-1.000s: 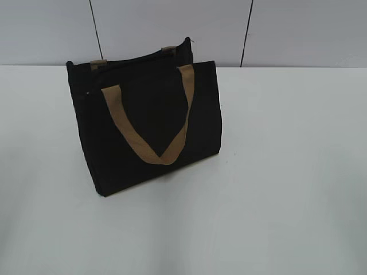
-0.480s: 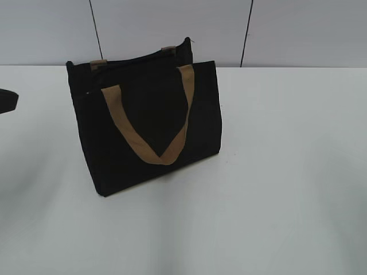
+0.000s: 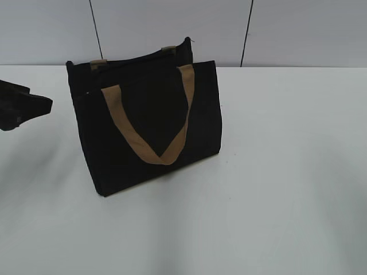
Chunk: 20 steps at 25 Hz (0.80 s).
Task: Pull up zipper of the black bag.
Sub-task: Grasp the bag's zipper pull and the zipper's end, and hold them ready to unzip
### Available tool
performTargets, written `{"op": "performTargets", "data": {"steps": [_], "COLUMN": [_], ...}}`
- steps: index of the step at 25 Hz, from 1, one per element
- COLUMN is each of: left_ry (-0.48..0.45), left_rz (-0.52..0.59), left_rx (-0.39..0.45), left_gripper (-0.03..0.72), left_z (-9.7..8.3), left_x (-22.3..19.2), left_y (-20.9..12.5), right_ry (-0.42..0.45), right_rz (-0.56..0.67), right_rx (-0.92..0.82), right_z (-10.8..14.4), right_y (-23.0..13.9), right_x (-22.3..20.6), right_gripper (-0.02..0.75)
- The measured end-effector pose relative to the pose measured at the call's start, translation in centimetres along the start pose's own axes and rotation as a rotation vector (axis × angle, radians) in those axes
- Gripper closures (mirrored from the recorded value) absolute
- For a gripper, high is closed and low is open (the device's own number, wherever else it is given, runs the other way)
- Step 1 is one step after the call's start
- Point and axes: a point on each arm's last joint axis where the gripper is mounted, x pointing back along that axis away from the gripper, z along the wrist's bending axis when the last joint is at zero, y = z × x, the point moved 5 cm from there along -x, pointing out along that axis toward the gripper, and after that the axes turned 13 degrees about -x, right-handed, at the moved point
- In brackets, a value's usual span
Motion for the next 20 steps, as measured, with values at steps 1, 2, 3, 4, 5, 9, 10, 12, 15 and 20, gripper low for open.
{"op": "performTargets", "data": {"steps": [1, 2, 3, 4, 5, 9, 10, 12, 15, 20], "left_ry": [-0.003, -0.007, -0.016, -0.035, -0.052, -0.125, -0.141, -0.177, -0.236, -0.325], "left_rz": [0.001, 0.0, -0.005, -0.004, 0.0, 0.013, 0.016, 0.022, 0.008, -0.027], "left_rx": [0.01, 0.021, 0.032, 0.038, 0.053, 0.053, 0.04, 0.008, -0.057, -0.107], "left_gripper": [0.239, 0.239, 0.239, 0.239, 0.239, 0.239, 0.239, 0.239, 0.239, 0.239], "left_z": [0.1, 0.1, 0.1, 0.0, -0.1, -0.9, -1.1, -1.6, -2.4, -3.7], "left_x": [-0.5, -1.1, -1.6, -2.2, -2.9, -4.9, -5.2, -6.0, -6.8, -7.9], "left_y": [-0.3, -0.5, -0.7, -1.1, -1.5, -3.0, -3.3, -4.1, -4.8, -5.7], "right_ry": [0.0, 0.0, 0.0, 0.0, 0.0, 0.001, 0.001, 0.001, 0.001, 0.001], "right_rz": [0.0, -0.002, -0.004, -0.004, -0.003, -0.004, -0.004, -0.004, -0.005, -0.005], "right_rx": [0.001, 0.001, 0.001, 0.001, 0.001, 0.0, 0.0, 0.001, 0.003, 0.021], "right_z": [0.0, 0.0, 0.0, 0.0, 0.0, 0.0, 0.0, 0.0, 0.0, 0.0], "right_y": [0.0, 0.0, 0.1, 0.1, 0.1, 0.1, 0.1, 0.1, 0.1, 0.1], "right_x": [0.0, 0.0, 0.0, 0.0, 0.0, 0.0, 0.0, 0.0, 0.0, 0.0], "right_gripper": [0.296, 0.296, 0.296, 0.296, 0.296, 0.296, 0.296, 0.296, 0.296, 0.296]}}
